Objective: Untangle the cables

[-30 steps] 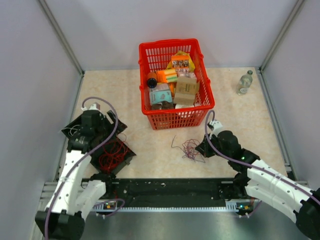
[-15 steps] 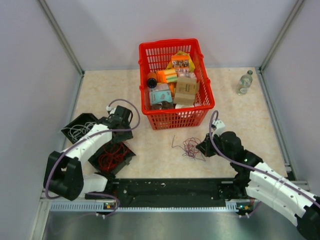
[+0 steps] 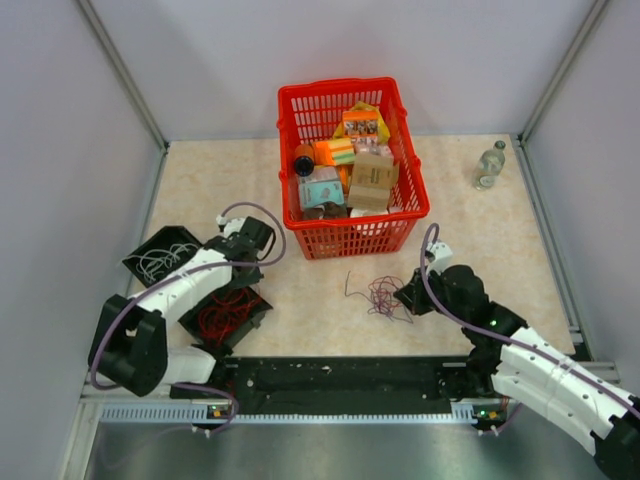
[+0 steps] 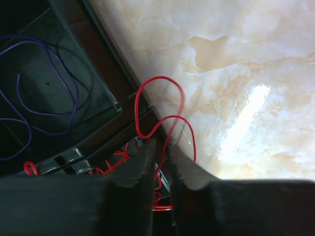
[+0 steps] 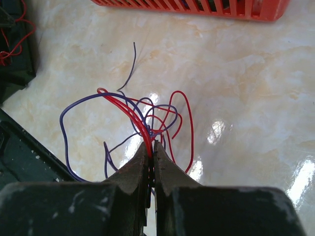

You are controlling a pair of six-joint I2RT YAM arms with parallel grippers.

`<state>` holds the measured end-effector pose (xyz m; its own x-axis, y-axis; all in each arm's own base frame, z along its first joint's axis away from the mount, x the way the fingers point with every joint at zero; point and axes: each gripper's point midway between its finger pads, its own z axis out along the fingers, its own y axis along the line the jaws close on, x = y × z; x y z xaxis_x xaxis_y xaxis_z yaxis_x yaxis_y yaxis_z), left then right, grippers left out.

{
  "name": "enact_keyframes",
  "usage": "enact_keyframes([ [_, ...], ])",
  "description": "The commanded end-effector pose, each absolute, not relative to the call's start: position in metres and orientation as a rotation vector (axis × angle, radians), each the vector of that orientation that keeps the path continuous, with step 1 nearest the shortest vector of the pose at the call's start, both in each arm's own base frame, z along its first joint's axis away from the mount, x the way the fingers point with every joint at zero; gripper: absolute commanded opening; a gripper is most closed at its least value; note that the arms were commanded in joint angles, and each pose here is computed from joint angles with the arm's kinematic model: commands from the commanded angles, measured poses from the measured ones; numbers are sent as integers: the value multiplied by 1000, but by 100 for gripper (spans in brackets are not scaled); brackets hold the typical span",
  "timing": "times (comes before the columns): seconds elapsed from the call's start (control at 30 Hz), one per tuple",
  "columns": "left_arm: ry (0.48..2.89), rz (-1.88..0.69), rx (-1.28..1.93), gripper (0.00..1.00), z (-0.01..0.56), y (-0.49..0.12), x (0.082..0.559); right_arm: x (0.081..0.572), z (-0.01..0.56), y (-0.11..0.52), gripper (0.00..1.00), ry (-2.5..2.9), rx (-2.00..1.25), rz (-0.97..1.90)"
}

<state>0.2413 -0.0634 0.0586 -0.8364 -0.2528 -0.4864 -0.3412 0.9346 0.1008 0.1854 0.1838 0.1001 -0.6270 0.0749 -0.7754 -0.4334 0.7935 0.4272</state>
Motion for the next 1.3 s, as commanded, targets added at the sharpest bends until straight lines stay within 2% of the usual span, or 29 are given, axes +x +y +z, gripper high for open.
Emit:
enact_keyframes([
  [0.0,2573,180,-533,8,64,-64,227,190,109,182,0,2090,-239,762],
  [0.03,2537,141,-553,0,74,-64,227,190,109,182,0,2090,-239,762],
  [0.33,2381,-23,-704,0,121,-54,202,190,108,184,0,2094,-246,767],
  [0.5,2332,35,-952,0,120,-32,169,189,110,185,0,2090,-250,775],
  [0.67,2440,119,-1122,0,108,-31,136,189,108,185,0,2095,-251,777],
  [0.9,2449,-44,-1106,0,82,-57,168,188,110,188,0,2087,-255,797],
  [1.0,2437,39,-1141,0,74,-41,173,187,110,188,0,2086,-256,801],
  [1.03,2421,83,-1156,5,75,-34,172,187,110,188,0,2085,-257,804],
  [1.07,2405,109,-1169,19,77,-28,170,187,110,188,0,2084,-261,804],
  [1.1,2381,108,-1163,39,83,-25,171,186,109,187,0,2088,-263,801],
  [1.2,2314,35,-1123,81,109,-22,171,187,110,186,0,2089,-264,789],
  [1.23,2283,-1,-1104,89,121,-22,172,187,109,186,0,2090,-263,787],
  [1.27,2262,-51,-1062,91,131,-23,173,188,110,186,0,2088,-265,784],
])
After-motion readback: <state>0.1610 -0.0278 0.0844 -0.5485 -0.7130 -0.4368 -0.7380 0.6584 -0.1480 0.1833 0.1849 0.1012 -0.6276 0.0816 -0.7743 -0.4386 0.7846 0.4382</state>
